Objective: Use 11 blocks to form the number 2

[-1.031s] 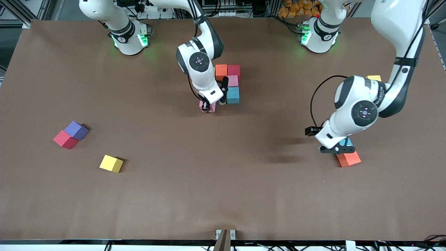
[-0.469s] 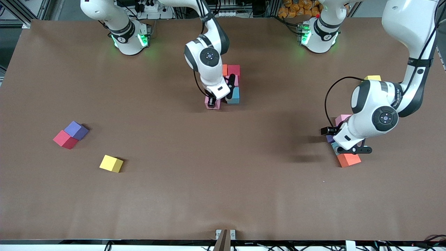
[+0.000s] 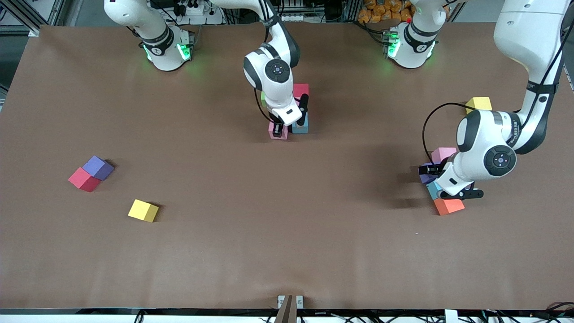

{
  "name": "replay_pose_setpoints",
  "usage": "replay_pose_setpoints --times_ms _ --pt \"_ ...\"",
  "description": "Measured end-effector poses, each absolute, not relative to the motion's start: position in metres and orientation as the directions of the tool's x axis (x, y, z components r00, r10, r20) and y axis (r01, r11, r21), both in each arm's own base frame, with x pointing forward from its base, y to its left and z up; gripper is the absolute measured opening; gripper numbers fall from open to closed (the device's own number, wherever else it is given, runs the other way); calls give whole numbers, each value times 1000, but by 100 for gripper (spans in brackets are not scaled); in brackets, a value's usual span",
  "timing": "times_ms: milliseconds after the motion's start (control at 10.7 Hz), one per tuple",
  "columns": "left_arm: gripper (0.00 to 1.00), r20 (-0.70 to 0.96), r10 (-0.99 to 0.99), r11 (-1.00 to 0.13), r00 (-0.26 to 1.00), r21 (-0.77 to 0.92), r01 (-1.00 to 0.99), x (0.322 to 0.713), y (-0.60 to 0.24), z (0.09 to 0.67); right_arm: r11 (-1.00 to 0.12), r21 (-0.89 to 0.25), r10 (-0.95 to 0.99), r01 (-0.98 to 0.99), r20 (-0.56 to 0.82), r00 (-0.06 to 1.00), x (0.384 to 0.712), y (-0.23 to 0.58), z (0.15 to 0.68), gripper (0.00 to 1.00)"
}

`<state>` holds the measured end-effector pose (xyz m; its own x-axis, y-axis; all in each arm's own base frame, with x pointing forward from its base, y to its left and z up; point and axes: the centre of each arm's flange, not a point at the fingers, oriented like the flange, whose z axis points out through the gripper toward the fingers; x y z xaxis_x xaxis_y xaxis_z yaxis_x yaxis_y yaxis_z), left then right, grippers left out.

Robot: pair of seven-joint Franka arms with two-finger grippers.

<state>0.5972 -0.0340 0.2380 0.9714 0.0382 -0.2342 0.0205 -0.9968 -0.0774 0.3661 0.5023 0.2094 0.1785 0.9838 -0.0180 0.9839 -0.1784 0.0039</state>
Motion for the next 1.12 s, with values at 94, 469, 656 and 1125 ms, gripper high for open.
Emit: replay_pose_setpoints --times_ms 94,469,656,1125 --pt "100 -240 43 -997 970 -78 24 597 -32 233 -182 1 983 983 -15 182 363 506 209 59" --pt "100 -239 49 -996 970 -78 31 598 -28 226 -192 -1 981 981 -13 192 356 513 209 59" --pt "100 -249 51 -997 967 -77 33 597 -26 216 -197 -1 980 980 -14 197 353 514 209 59" --pt "100 -243 69 -996 968 -78 51 598 -15 199 -200 0 980 980 -19 200 349 517 206 66"
